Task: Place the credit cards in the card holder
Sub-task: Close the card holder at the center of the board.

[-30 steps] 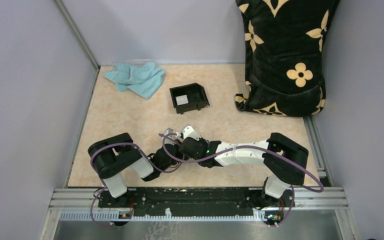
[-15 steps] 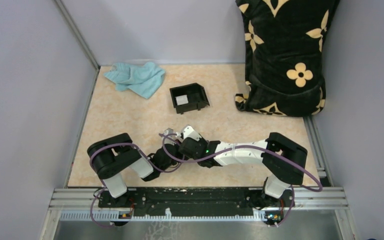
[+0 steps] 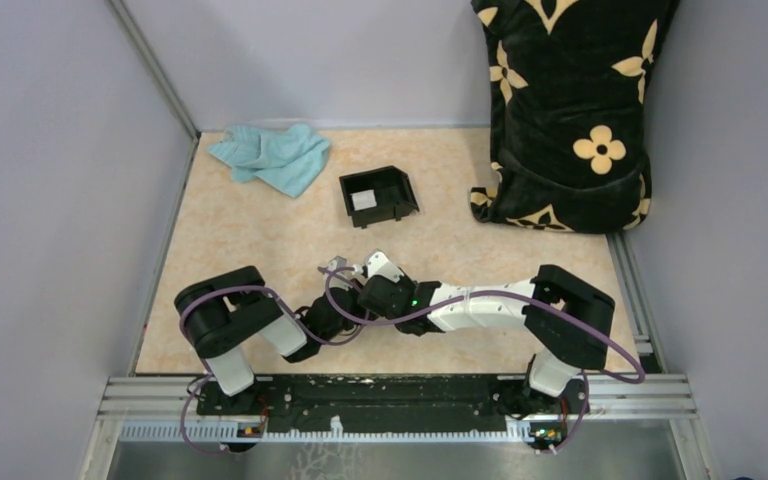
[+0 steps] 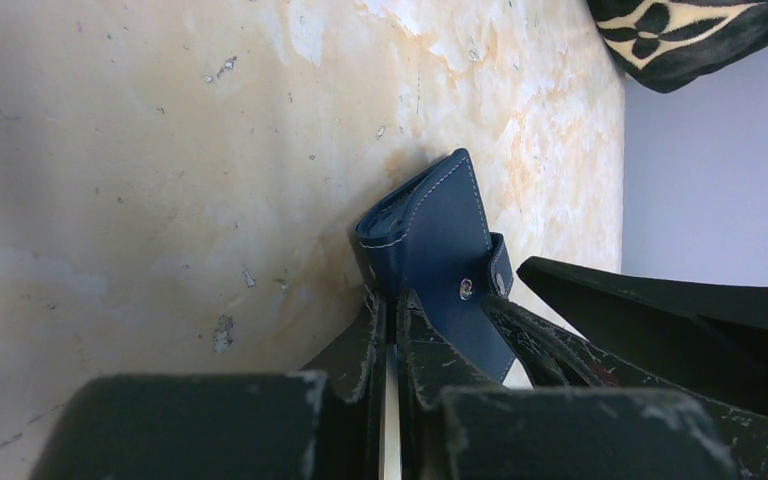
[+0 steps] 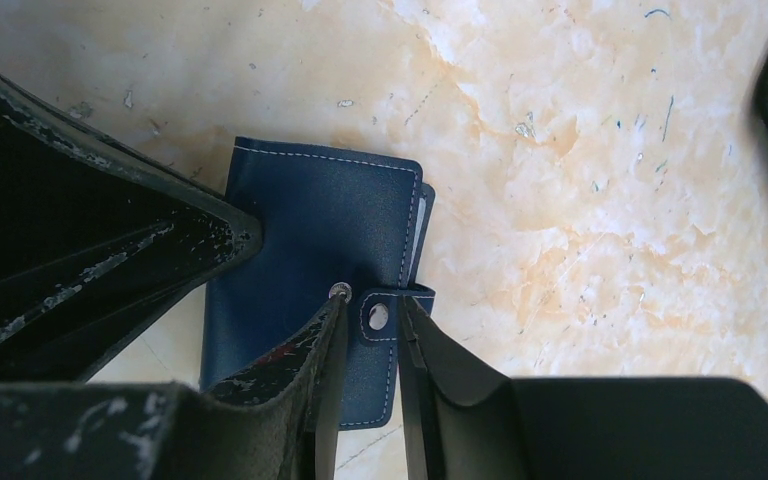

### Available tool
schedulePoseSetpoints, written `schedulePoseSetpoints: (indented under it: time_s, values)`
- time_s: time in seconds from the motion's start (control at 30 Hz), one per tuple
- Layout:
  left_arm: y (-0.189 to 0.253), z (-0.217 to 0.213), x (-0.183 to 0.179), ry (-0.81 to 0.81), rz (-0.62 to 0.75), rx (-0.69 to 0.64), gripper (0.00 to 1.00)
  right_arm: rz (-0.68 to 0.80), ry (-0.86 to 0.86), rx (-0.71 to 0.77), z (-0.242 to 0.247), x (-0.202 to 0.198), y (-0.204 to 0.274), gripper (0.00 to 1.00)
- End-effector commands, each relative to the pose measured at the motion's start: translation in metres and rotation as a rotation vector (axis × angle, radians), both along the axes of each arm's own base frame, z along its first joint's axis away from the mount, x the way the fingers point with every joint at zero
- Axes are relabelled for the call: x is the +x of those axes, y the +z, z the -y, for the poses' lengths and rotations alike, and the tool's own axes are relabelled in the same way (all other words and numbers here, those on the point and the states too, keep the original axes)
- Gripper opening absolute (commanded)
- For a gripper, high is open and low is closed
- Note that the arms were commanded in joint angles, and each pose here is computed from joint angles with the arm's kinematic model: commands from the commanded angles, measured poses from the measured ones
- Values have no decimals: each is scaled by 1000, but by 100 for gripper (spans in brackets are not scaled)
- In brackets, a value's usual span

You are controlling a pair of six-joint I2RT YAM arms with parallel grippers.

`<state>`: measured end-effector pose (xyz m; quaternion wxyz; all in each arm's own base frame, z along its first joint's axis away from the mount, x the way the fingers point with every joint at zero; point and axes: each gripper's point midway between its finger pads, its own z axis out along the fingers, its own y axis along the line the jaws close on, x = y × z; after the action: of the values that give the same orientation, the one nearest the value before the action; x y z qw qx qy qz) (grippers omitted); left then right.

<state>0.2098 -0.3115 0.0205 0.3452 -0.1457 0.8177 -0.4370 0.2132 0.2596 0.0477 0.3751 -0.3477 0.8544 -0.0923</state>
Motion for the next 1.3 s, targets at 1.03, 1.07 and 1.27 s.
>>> schedulePoseSetpoints:
  time_s: [1.03, 1.07, 1.27]
  values:
    - [-60, -28, -29, -58, -130, 207, 0, 8, -22, -7, 4, -3, -4, 20]
    - [-61, -28, -30, -59, -130, 209, 0, 9, -23, -7, 5, -3, -4, 19]
    - [-60, -28, -29, -56, -128, 207, 0, 20, -28, -12, 5, -1, -2, 13]
